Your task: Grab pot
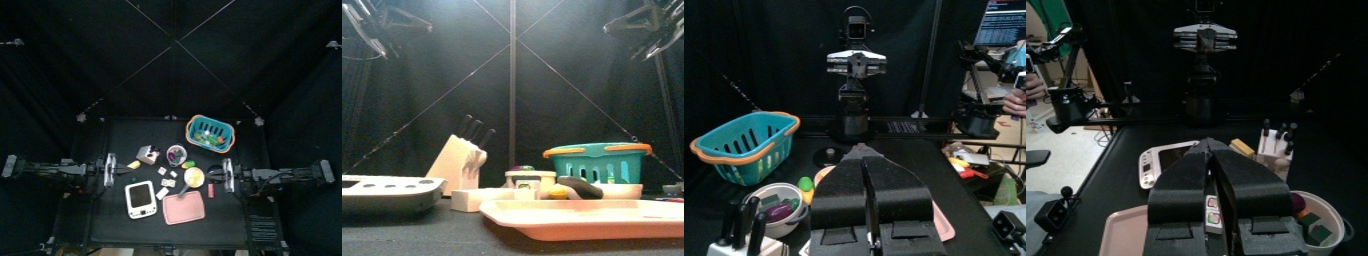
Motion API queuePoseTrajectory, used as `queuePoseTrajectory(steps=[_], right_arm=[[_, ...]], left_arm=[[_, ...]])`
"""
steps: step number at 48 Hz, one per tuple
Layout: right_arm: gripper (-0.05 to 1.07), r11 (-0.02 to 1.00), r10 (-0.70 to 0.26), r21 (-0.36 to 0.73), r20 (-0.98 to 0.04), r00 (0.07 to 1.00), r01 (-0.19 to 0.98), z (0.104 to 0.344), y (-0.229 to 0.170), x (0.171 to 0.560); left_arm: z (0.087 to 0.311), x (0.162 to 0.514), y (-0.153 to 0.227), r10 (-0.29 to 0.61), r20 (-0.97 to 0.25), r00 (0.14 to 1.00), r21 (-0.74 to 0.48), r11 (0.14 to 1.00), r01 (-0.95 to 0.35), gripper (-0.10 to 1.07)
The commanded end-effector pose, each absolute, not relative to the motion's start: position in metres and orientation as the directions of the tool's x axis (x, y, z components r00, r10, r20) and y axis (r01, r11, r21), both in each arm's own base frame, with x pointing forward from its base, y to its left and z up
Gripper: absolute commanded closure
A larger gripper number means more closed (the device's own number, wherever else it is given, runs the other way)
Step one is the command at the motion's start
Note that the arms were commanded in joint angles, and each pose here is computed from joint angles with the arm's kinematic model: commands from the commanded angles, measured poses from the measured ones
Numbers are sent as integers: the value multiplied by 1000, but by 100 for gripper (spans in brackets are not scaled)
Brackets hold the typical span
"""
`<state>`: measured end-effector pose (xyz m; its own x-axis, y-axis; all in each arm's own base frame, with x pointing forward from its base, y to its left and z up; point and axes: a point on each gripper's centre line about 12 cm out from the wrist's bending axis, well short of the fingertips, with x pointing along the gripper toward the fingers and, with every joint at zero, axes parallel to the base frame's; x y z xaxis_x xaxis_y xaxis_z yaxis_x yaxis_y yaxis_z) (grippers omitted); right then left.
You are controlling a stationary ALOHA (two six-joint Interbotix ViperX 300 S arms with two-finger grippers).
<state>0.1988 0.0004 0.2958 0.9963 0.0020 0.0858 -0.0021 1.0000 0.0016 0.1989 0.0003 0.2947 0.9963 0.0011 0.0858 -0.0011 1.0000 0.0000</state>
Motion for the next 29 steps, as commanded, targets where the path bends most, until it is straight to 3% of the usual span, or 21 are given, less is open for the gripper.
queuePoseTrajectory(steps=[1,22,29], right_arm=[[98,1000,-2,2,81,997,2,297,-1,203],[100,1000,-12,12,0,1000,12,287,-3,228],[100,997,-45,62,4,999,45,291,-9,231]], left_arm=[[293,201,-1,-4,81,997,-5,1000,4,105],[287,204,-3,-13,57,998,6,1000,13,100],[279,215,-3,-17,9,1000,13,1000,17,100]])
